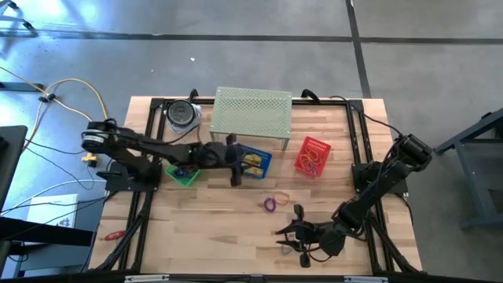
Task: Pick & Place Office Desk Supplies
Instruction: Put the orange rubber band into the red bin
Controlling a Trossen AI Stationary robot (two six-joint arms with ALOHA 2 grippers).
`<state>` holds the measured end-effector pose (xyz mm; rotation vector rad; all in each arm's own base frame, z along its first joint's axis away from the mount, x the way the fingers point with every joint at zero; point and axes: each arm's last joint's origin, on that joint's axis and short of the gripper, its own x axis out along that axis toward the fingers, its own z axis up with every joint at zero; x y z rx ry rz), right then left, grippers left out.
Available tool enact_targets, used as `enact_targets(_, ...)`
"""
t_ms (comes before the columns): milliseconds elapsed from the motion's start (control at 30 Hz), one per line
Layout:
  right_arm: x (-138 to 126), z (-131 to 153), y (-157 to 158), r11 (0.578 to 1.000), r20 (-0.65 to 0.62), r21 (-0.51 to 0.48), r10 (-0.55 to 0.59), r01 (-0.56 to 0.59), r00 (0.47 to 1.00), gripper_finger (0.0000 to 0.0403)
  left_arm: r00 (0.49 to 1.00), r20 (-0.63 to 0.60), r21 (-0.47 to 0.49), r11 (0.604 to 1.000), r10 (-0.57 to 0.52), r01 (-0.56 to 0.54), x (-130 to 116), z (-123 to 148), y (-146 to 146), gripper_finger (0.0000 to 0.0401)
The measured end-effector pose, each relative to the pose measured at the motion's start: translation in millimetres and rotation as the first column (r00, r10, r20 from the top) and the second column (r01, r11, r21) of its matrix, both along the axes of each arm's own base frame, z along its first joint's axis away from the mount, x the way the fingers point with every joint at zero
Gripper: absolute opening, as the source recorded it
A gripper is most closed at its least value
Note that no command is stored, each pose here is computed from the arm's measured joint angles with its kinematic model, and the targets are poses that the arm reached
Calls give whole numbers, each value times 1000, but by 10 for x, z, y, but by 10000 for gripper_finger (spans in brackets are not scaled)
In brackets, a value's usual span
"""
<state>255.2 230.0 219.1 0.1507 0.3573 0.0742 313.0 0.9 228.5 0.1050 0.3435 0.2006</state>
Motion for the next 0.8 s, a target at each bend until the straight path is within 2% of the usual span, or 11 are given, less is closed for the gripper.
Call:
enact_targets(167, -12, -24, 47, 991, -43, 41, 129, -127, 991, 103, 994, 52, 13, 996, -92, 91, -113, 196, -262, 199)
enact_targets(367, -40, -31, 94, 971, -72, 100, 224, -217, 972, 103, 987, -9, -60, 985, -161, 160, -182, 135, -543, 199)
enact_targets(467, -29, -2, 106, 960, -28, 0, 281, -281, 959, 103, 978, -84, -103, 978, -192, 183, -244, 59, -683, 199)
enact_targets(533, 16, 68, 99, 941, 54, -104, 329, -323, 943, 103, 970, -107, -113, 972, -219, 207, -278, 37, -773, 199)
enact_targets(633, 117, 199, 50, 914, 179, -200, 389, -354, 904, 103, 959, -130, -126, 964, -251, 235, -322, 15, -882, 199)
enact_targets(733, 239, 350, 15, 923, 185, -171, 374, -345, 909, 103, 957, -126, -173, 956, -262, 239, -352, 11, -968, 199)
enact_targets(800, 321, 565, 44, 920, 165, -163, 383, -358, 909, 103, 952, -134, -212, 947, -275, 243, -371, -3, -1013, 199)
